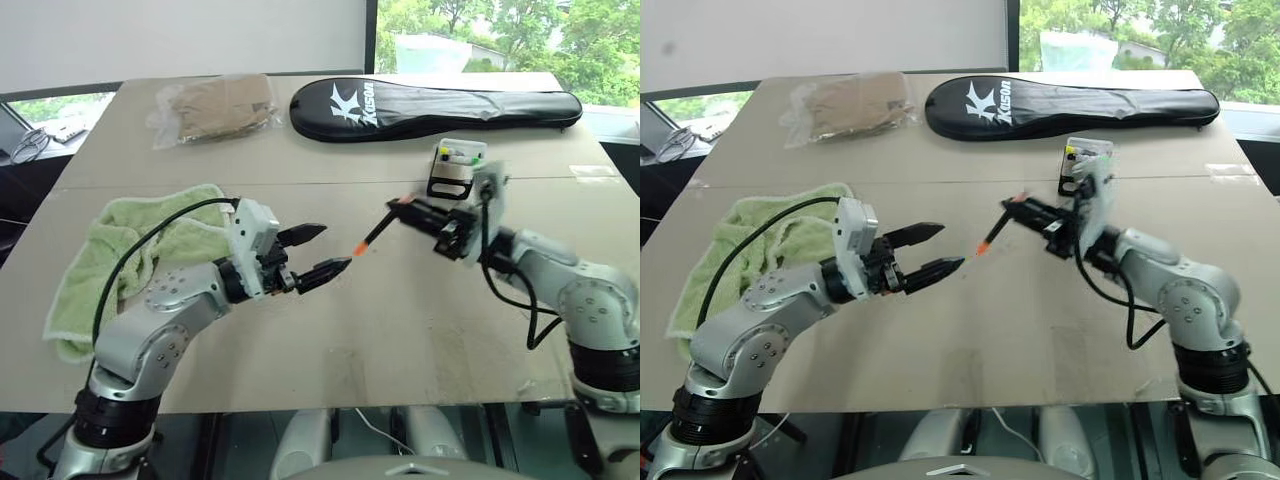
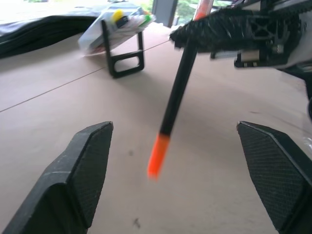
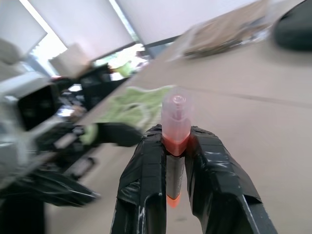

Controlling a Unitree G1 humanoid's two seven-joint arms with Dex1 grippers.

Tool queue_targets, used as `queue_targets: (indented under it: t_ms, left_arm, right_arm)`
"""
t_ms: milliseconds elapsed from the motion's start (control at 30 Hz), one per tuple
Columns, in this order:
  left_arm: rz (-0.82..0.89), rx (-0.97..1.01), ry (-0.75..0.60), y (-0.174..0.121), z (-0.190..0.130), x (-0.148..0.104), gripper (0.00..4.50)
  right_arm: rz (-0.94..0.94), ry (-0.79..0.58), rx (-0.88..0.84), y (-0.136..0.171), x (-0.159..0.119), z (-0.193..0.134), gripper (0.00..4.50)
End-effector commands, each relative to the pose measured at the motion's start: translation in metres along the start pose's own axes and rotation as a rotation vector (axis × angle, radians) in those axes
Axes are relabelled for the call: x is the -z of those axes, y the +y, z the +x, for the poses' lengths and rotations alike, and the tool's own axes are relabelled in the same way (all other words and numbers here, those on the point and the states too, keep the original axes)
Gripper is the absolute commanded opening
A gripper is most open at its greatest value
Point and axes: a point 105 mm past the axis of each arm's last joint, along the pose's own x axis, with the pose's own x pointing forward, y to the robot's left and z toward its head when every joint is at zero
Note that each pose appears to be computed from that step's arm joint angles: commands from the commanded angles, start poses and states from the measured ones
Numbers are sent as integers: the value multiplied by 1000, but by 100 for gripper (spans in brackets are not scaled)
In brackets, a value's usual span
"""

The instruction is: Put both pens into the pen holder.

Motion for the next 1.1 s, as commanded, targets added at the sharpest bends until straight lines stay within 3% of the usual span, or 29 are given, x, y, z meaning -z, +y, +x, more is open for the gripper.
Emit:
queue_targets:
  t_ms: [33,100,300,733,900,1100]
  left_arm:
    - [69,-33,-65,2,4,-19,398]
    - [71,-52,-94,4,7,-24,398]
    - [67,-45,-132,-4,14,-31,398]
    - [88,-2,-133,-13,13,-34,398]
    - [101,-6,-127,-13,11,-33,398]
    - [113,-19,-131,-12,12,-32,398]
  right_arm:
    - [-194,-181,75,-20,-61,-24,13]
    - [-275,-237,112,-28,-82,-32,13]
    - [-392,-327,224,-50,-104,-38,13]
    - [-494,-283,325,-81,-86,-27,13]
    - [-451,-351,306,-77,-98,-30,13]
    - [-579,-230,335,-86,-74,-26,13]
